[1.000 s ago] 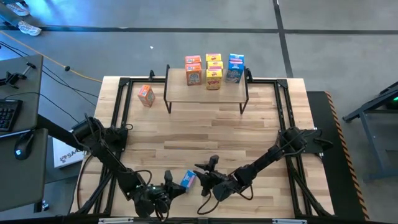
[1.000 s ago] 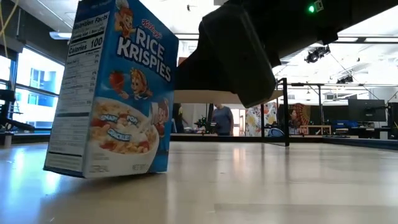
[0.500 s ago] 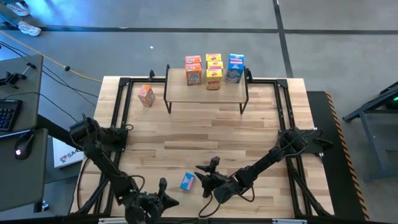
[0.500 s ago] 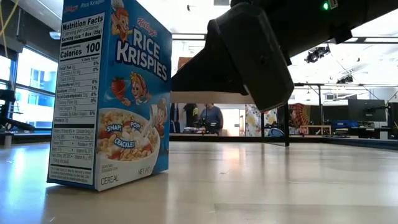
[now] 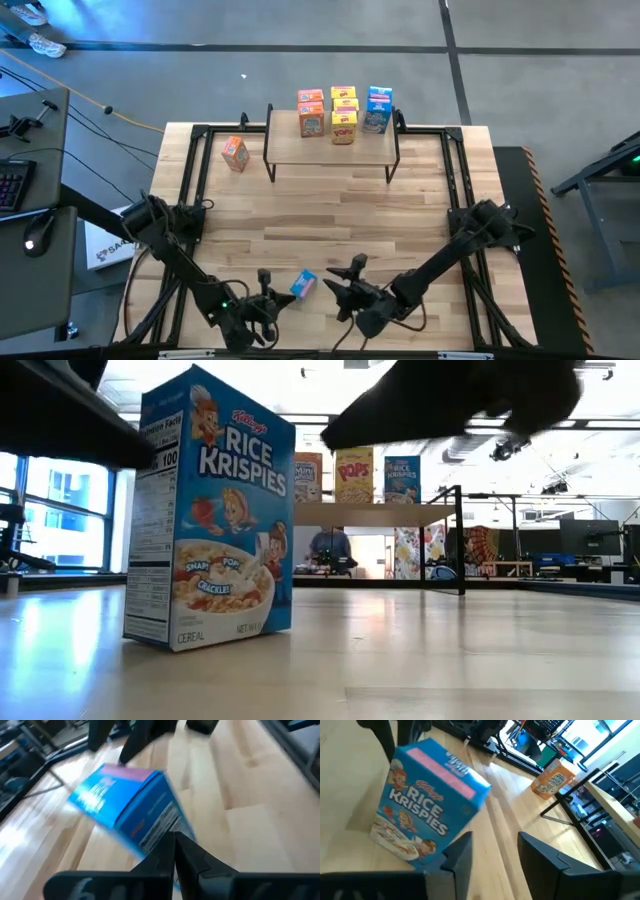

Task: Stack cereal on shelf
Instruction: Put the blue cereal box on the shelf aligned with the other blue cereal box

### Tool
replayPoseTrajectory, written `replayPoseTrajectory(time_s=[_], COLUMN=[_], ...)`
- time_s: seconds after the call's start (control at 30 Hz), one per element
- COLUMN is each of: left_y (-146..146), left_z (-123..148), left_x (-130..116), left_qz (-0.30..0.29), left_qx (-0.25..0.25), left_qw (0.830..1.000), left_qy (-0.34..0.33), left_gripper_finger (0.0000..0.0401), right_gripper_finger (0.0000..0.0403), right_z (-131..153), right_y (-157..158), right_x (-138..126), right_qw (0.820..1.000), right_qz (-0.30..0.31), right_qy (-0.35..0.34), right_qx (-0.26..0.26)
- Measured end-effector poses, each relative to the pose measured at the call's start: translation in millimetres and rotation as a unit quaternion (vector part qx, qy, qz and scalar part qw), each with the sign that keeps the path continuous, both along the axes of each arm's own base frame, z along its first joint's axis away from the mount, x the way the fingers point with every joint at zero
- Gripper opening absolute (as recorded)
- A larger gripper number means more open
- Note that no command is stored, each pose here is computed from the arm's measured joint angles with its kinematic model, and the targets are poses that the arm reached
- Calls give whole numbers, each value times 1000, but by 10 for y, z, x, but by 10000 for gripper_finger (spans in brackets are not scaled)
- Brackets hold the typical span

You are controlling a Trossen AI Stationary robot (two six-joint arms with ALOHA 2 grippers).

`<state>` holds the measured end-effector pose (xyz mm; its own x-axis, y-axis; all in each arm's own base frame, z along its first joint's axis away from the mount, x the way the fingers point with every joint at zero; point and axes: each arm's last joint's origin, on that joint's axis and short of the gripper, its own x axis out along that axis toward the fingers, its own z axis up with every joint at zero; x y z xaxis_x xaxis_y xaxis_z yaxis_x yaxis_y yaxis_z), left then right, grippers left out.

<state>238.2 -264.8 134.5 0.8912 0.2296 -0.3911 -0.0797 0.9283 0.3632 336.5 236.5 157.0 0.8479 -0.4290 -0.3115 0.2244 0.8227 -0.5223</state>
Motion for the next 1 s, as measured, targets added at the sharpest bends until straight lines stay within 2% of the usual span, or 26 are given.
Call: replayPoseTrajectory(time_s=[0.1,0.27,0.43,0.67,0.83,1.0], left_y=[32,123,243,377,399,391], left_z=[-21,-86,-158,-192,-187,-142], left_x=[-33,-73,-49,36,58,29], left_qz=[25,72,96,121,126,126], left_qx=[-5,-9,-19,-22,-23,-36], left_qw=[1000,997,995,992,992,991], left_qy=[-1,-17,-19,-20,-20,-23], left_gripper_finger=[1,0,0,0,0,0], right_gripper_finger=[144,154,209,304,323,323], right_z=[158,307,300,622,890,845], right_y=[-13,-107,-193,-310,-432,-588], right_x=[-93,-137,-70,111,298,459], right_qw=[999,988,976,969,951,941], right_qz=[-1,41,74,41,24,5], right_qy=[1,49,98,124,106,110], right_qx=[32,138,180,211,289,320])
